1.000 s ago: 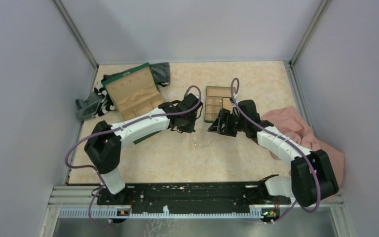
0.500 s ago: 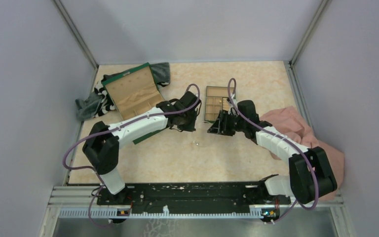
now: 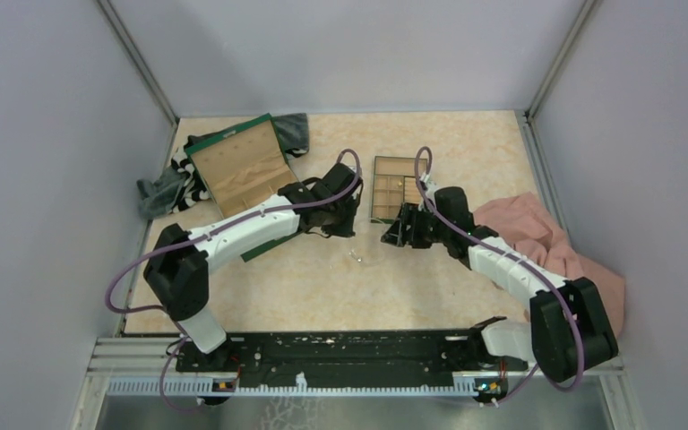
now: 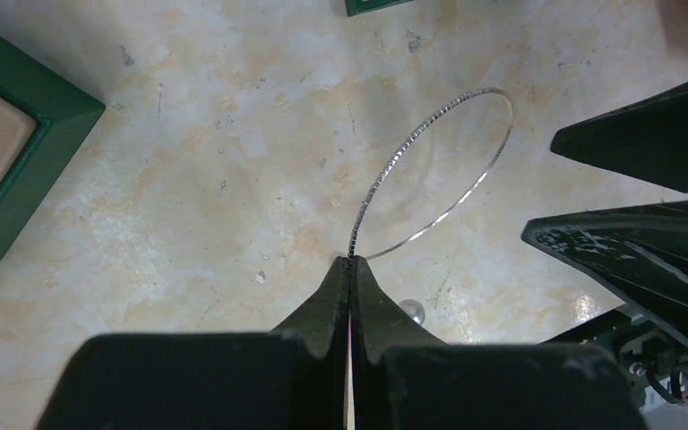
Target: Organize the mixed jewelry
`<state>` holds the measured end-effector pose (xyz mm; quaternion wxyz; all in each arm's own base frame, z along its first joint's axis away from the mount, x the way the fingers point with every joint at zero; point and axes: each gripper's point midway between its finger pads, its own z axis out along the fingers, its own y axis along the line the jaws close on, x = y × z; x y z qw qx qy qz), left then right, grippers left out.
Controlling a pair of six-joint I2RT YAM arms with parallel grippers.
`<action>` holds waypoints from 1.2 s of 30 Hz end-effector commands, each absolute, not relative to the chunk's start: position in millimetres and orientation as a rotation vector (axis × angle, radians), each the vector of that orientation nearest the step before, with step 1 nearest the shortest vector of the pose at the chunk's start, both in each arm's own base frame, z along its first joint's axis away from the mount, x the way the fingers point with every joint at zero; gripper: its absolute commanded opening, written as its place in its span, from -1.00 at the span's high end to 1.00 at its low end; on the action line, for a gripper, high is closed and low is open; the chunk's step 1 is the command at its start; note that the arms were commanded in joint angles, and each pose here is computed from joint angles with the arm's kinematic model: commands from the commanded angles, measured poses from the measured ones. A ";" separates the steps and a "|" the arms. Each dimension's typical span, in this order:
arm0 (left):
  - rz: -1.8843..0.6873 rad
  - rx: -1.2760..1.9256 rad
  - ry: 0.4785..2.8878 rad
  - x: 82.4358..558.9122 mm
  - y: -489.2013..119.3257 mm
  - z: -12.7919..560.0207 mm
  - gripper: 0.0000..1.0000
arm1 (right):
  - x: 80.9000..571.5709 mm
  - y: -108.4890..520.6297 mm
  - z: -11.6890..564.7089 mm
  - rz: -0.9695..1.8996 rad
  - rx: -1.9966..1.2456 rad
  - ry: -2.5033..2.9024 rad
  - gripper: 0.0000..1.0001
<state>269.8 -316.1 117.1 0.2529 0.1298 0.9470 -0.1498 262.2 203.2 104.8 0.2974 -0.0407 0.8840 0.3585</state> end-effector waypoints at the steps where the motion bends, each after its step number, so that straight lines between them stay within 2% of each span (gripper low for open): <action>1: -0.496 0.359 2.491 273.3 -322.0 148.9 1.00 | 265.5 207.5 100.6 0.963 -0.178 2.282 -0.18; 7: -0.527 0.370 2.490 269.8 -324.2 153.0 1.00 | 270.7 213.7 95.7 0.974 -0.236 2.164 -0.19; 11: -0.535 0.381 2.482 269.1 -324.2 155.7 1.00 | 278.3 221.0 94.7 0.979 -0.247 2.118 -0.10; 13: -0.529 0.384 2.480 269.4 -323.4 155.8 1.00 | 281.5 225.6 95.6 0.996 -0.247 2.112 0.12; 15: -0.523 0.383 2.481 269.2 -322.3 155.5 1.00 | 283.0 227.9 99.1 1.008 -0.240 2.100 0.50; 16: -0.522 0.382 2.480 269.2 -321.8 155.8 1.00 | 283.3 227.6 101.2 1.008 -0.231 2.095 0.63; 19: -0.514 0.390 2.478 269.5 -320.7 155.6 1.00 | 281.3 224.6 110.2 0.996 -0.225 2.076 0.96; 20: -0.516 0.407 2.471 269.6 -320.8 157.1 1.00 | 280.1 223.0 113.4 0.987 -0.229 2.074 1.00; 21: -0.522 0.439 2.459 269.9 -321.7 159.0 0.89 | 278.5 221.2 115.9 0.976 -0.233 2.077 1.00; 25: -0.595 0.564 2.408 268.7 -324.8 175.6 -0.37 | 272.3 217.0 132.4 0.933 -0.318 2.067 1.00; 27: -0.654 0.620 2.359 270.1 -323.0 188.2 -0.71 | 269.7 215.7 141.4 0.914 -0.368 2.067 1.00; 30: -0.808 0.678 2.297 272.6 -315.1 207.2 -0.89 | 264.3 216.1 151.7 0.904 -0.456 2.086 1.00; 32: -0.923 0.759 2.206 268.3 -311.0 221.8 -0.90 | 259.9 218.9 159.8 0.916 -0.528 2.090 1.00; 36: -0.955 0.924 2.016 254.4 -303.7 234.7 -0.88 | 252.3 227.4 182.1 0.977 -0.635 2.033 1.00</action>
